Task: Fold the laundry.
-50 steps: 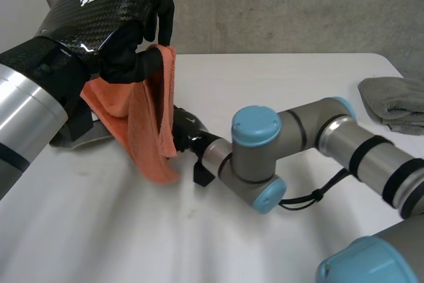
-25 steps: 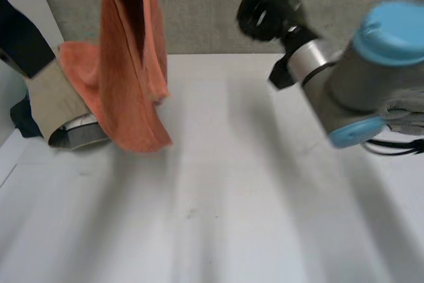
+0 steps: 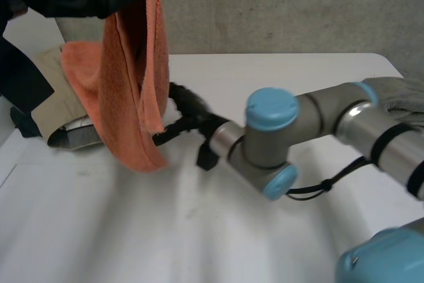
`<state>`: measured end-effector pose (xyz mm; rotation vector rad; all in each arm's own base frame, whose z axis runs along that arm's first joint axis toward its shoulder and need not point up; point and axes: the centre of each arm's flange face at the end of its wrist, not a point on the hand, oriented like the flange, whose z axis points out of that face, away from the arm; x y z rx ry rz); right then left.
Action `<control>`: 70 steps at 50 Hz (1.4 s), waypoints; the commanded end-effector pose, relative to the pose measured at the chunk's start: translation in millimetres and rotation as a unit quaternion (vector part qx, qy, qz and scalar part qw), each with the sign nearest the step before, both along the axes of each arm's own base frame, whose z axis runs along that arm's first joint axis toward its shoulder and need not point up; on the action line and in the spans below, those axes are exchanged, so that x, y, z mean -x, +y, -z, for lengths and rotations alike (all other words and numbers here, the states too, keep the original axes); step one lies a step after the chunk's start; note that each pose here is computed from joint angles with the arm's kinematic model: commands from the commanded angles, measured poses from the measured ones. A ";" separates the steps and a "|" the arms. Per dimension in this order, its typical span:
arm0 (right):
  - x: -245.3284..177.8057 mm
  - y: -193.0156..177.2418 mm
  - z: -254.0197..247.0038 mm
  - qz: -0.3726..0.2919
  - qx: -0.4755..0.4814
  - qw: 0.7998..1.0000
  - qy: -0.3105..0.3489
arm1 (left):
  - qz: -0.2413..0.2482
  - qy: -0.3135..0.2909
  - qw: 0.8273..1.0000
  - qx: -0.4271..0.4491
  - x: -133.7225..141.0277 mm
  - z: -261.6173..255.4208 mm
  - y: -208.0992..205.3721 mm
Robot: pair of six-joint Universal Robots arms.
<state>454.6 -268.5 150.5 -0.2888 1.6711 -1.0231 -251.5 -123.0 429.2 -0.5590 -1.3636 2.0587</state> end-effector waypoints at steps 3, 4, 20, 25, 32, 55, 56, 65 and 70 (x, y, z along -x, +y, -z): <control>-45.8 49.4 -13.6 -0.046 0.007 0.994 -0.094 | 0.004 -0.008 1.000 -0.018 -1.6 8.0 5.2; -46.4 49.3 -14.2 -0.045 0.005 0.994 -0.100 | 0.004 -0.007 1.000 -0.017 -2.2 7.8 6.2; 55.9 -43.9 -111.6 0.181 0.179 0.966 -0.036 | -0.023 0.013 1.000 0.004 -12.6 -6.3 4.1; 104.9 -56.8 -175.9 0.230 0.262 0.937 -0.036 | -0.047 0.026 0.999 0.007 -19.0 -7.6 -6.8; 156.5 -46.8 -250.3 0.243 0.336 0.909 -0.047 | -0.088 0.037 0.995 -0.023 -27.9 11.5 -43.2; 106.6 0.4 -97.5 0.058 0.299 0.924 0.230 | -0.129 -0.051 0.961 -0.239 -0.4 218.3 -166.8; 100.0 5.0 -86.5 0.044 0.298 0.923 0.239 | -0.129 -0.056 0.959 -0.248 0.5 225.3 -169.4; 64.3 5.5 -7.6 0.041 0.306 0.887 0.344 | -0.145 -0.091 0.932 -0.321 -1.5 262.7 -179.0; 72.0 2.4 -26.4 0.072 0.307 0.876 0.366 | -0.178 -0.092 0.929 -0.311 -15.6 241.8 -175.7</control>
